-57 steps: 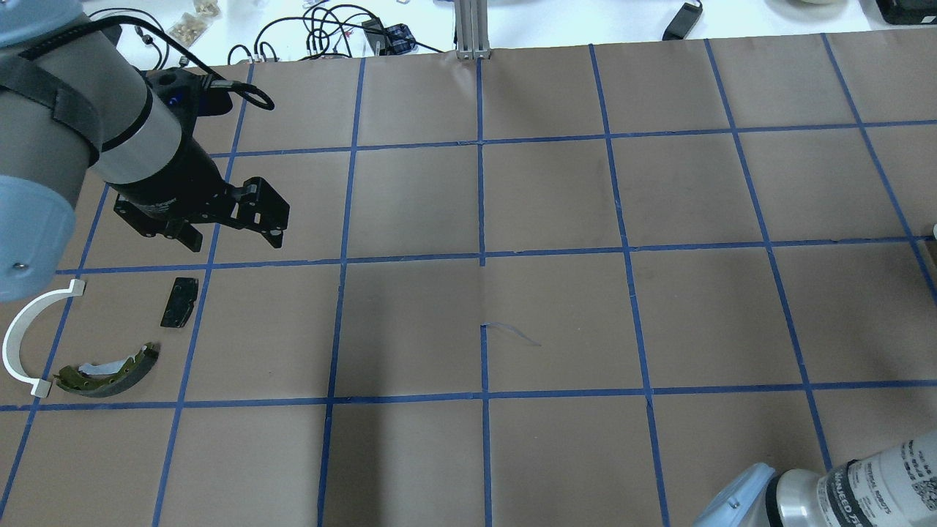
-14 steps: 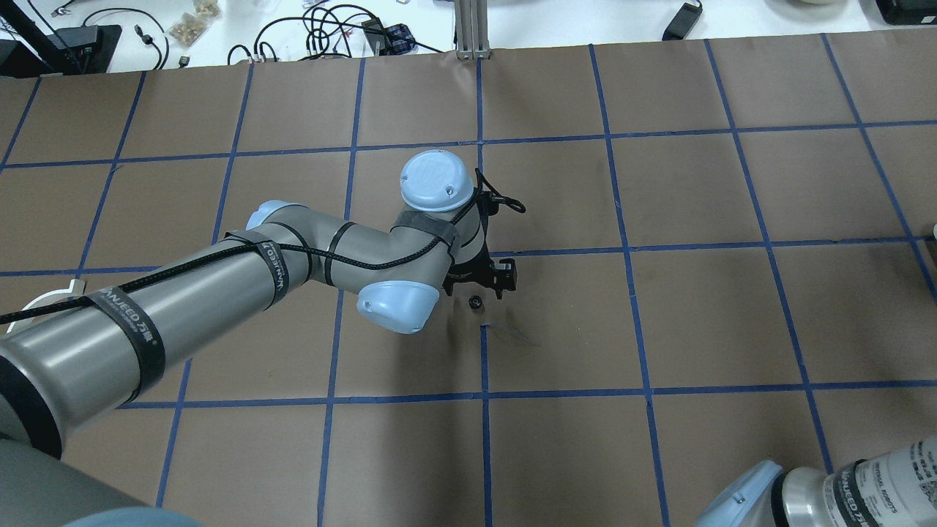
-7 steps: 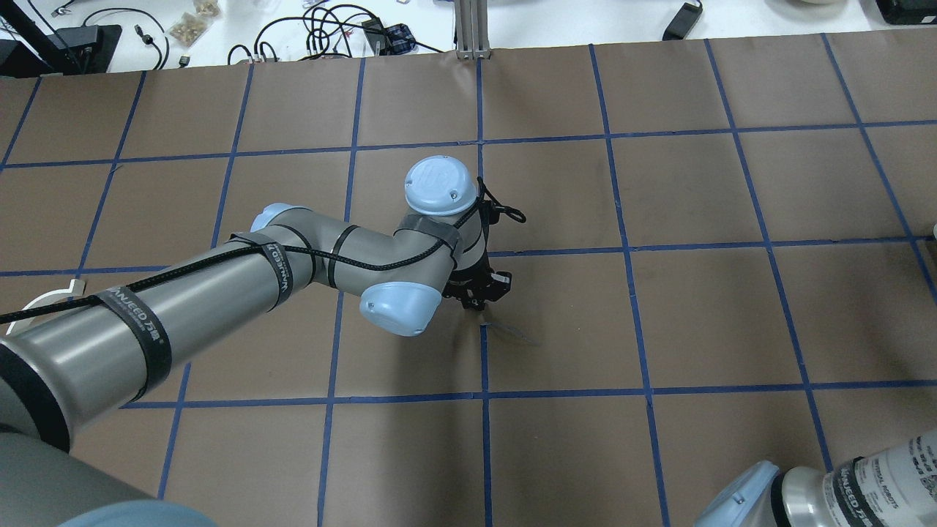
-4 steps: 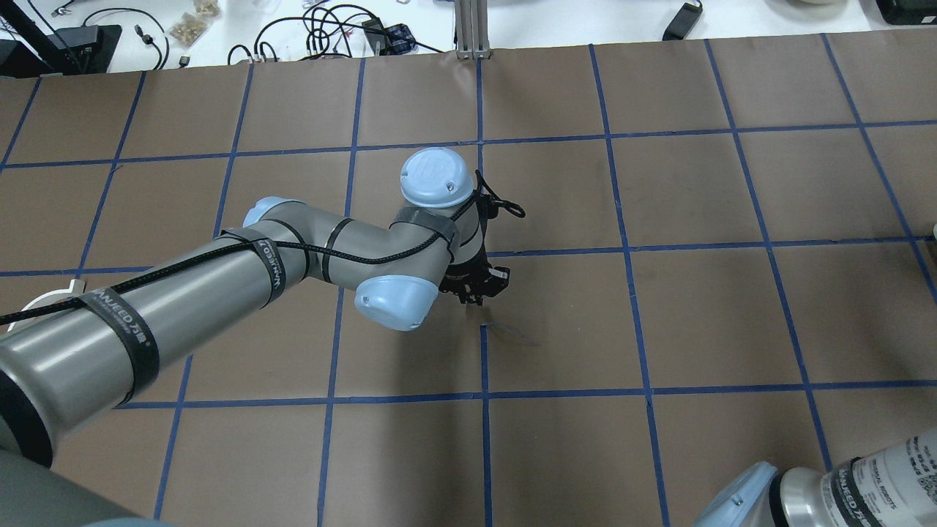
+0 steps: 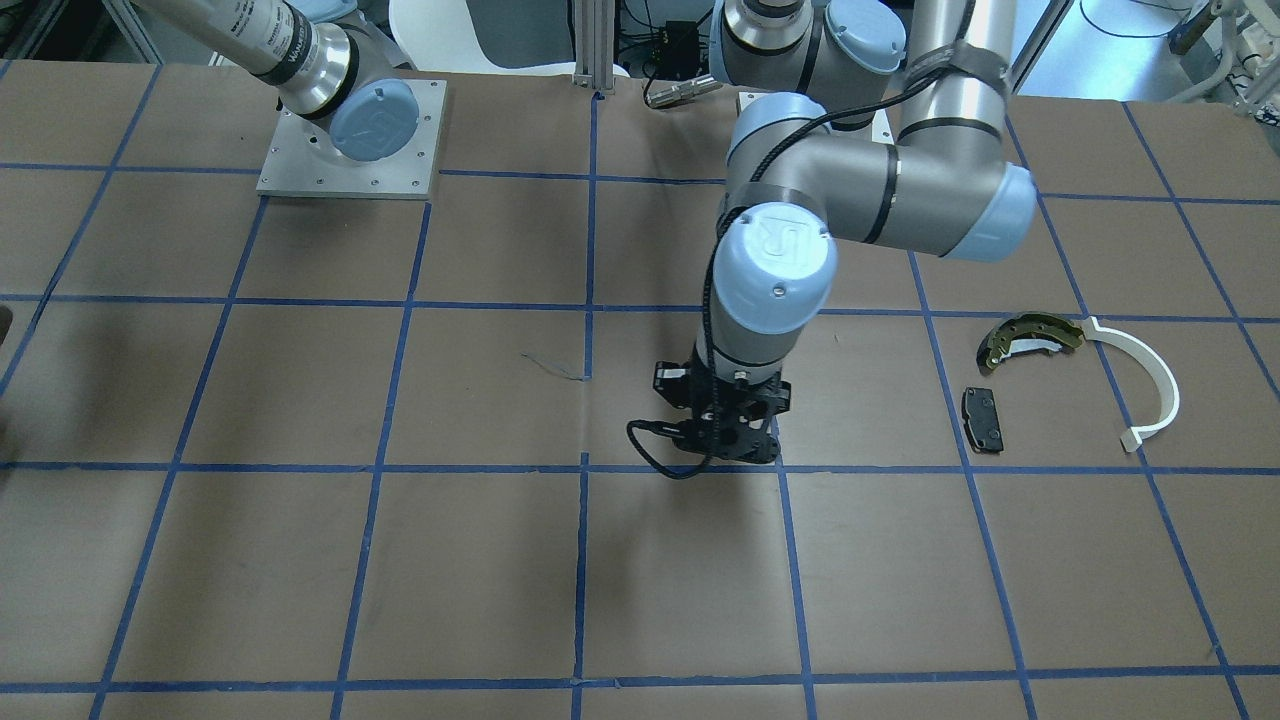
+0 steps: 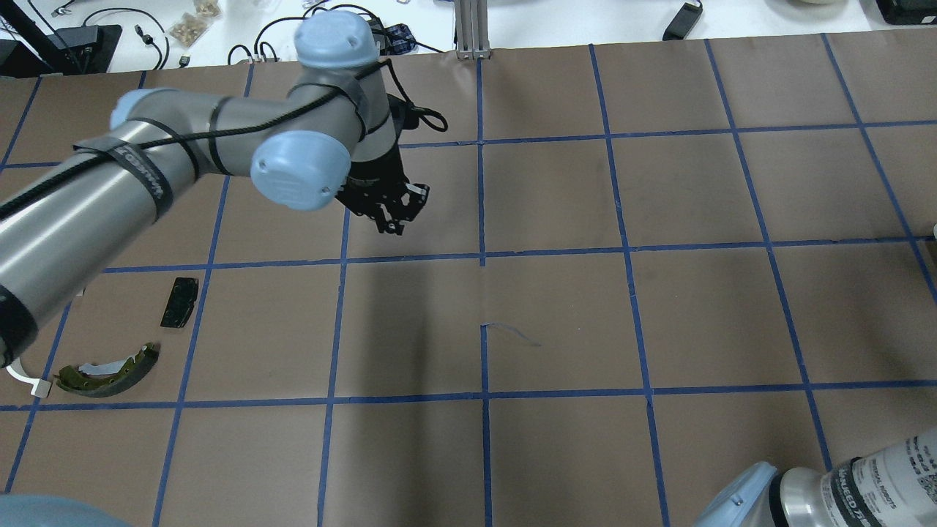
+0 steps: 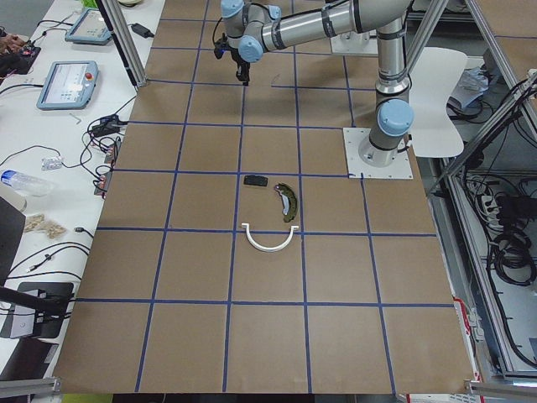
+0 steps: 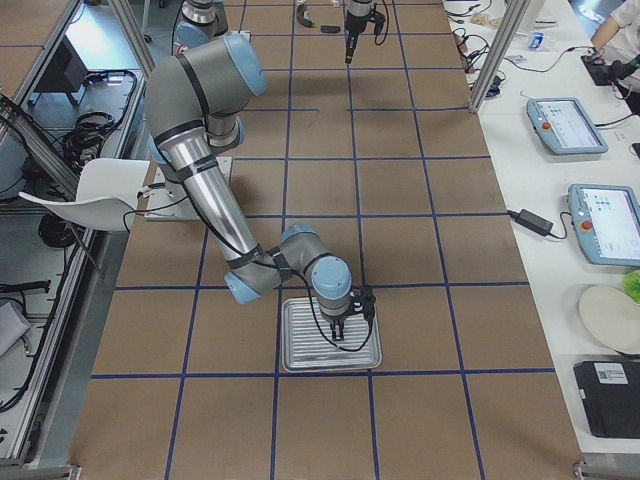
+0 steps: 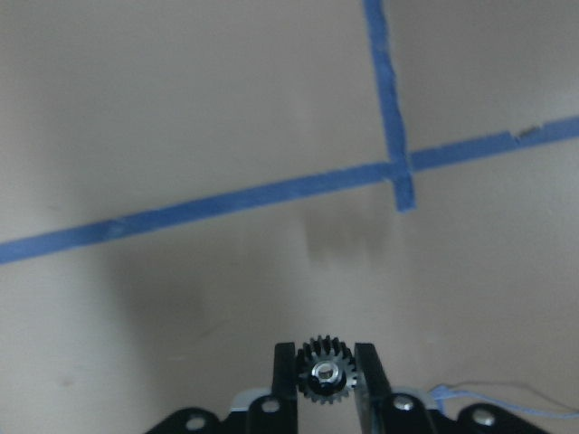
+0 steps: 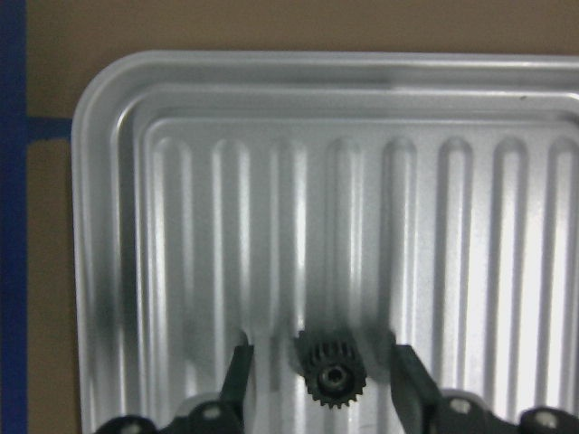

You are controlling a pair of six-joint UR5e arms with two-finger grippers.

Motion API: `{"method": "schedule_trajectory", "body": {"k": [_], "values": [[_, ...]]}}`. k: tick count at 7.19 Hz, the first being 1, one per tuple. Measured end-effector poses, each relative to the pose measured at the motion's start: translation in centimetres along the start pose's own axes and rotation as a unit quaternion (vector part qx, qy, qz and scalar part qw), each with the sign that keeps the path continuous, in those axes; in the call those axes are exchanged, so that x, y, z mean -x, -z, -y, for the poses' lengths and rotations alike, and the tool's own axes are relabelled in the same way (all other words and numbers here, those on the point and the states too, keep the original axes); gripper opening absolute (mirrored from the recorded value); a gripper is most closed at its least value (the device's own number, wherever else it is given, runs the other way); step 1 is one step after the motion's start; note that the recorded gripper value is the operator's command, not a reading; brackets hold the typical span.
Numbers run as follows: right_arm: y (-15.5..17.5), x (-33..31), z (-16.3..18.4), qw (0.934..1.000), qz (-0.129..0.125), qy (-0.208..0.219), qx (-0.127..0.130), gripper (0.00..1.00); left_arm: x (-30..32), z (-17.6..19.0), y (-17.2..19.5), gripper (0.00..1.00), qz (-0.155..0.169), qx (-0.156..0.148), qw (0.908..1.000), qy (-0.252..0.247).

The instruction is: Place bearing gear from tray to pile

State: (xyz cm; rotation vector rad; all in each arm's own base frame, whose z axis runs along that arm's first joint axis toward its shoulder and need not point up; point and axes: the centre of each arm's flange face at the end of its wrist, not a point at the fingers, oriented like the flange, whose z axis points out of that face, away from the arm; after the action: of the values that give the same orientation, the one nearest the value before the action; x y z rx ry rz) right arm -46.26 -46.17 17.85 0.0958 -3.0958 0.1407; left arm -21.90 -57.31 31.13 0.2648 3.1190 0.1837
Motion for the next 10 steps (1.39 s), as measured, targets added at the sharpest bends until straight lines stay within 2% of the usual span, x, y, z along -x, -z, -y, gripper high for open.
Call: {"method": "schedule_trajectory", "body": {"k": [3, 5, 6, 8, 10], "values": [[0.5, -0.1, -0.1, 0.9999, -0.009, -0.004, 0.011, 0.05, 13.4, -0.3, 3.2, 0.0, 0.017, 0.009, 0.9998, 0.012], [4.8, 2.5, 2.0, 0.9996, -0.023, 0.012, 0.011, 0.07, 21.6, -1.6, 3.2, 0.0, 0.017, 0.016, 0.9997, 0.001], [8.1, 6.1, 4.2, 0.9996, -0.02, 0.017, 0.011, 0.08, 25.8, -2.8, 2.4, 0.0, 0.011, 0.024, 0.9996, -0.014], [14.8, 16.9, 8.5, 0.9996, 0.006, -0.006, 0.026, 0.12, 32.8, -5.7, 0.8, 0.0, -0.005, 0.034, 0.9992, -0.018], [17.8, 30.3, 12.2, 0.9975, 0.03, -0.028, 0.057, 0.12, 38.7, -8.6, -1.4, 0.0, -0.016, 0.032, 0.9993, -0.014]]}}
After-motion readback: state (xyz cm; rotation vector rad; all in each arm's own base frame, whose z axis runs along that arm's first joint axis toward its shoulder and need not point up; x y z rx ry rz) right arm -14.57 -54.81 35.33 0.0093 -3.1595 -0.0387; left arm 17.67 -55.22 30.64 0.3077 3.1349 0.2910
